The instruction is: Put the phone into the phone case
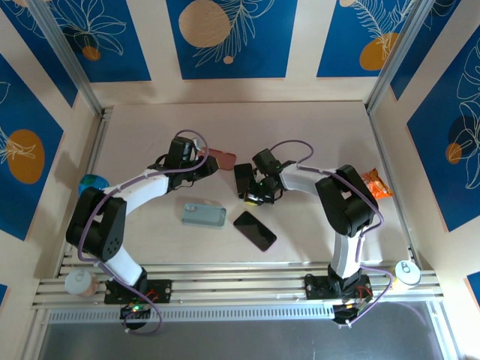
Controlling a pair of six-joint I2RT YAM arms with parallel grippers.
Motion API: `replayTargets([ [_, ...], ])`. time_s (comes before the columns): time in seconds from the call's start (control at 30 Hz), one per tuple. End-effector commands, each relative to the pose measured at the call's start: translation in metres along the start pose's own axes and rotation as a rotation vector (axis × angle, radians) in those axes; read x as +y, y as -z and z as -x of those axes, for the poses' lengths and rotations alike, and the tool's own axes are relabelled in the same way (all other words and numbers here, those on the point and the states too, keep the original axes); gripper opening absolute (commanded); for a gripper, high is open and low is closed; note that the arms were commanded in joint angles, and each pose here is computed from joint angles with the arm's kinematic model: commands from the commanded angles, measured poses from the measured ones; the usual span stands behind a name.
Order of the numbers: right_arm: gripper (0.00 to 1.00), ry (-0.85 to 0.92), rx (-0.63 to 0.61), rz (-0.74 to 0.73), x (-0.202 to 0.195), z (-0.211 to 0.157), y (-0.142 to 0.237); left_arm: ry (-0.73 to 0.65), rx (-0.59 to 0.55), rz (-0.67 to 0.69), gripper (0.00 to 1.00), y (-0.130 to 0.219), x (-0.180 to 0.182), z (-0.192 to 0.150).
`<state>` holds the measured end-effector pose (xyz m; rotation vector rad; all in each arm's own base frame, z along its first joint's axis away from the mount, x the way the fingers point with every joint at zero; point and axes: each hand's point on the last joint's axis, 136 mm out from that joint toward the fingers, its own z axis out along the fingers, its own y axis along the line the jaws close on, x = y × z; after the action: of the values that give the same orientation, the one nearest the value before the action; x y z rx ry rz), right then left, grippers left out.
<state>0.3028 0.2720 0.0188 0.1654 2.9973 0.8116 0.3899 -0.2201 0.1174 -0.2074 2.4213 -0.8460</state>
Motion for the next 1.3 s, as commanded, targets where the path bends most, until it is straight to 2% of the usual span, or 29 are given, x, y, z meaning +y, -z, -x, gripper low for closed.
replayTargets([
  [0.0, 0.0, 0.012, -0.011, 0.013, 0.007, 0.013, -0.005, 0.005, -0.024, 0.008, 0.4, 0.011, 0.0, 0.003],
  [0.47, 0.0, 0.021, -0.087, 0.044, 0.03, 0.085, -0.009, -0.007, -0.033, 0.018, 0.4, 0.018, -0.001, 0.005],
  [0.8, 0.0, 0.032, -0.07, 0.053, 0.036, 0.094, -0.017, -0.017, -0.041, 0.037, 0.41, 0.024, 0.003, 0.005],
  [0.9, 0.0, 0.061, -0.073, 0.054, 0.04, 0.088, -0.002, -0.016, -0.039, 0.027, 0.41, 0.024, 0.0, 0.005],
  [1.03, 0.0, 0.106, -0.128, 0.055, 0.04, 0.086, 0.046, -0.027, -0.038, 0.025, 0.41, 0.029, -0.002, 0.005],
  [1.17, 0.01, 0.083, -0.21, 0.03, 0.012, 0.108, 0.091, -0.039, -0.04, 0.019, 0.42, 0.036, -0.004, 0.003],
  [1.27, 0.03, 0.033, -0.248, 0.011, -0.018, 0.131, 0.107, -0.046, -0.037, 0.026, 0.43, 0.04, -0.003, -0.001],
])
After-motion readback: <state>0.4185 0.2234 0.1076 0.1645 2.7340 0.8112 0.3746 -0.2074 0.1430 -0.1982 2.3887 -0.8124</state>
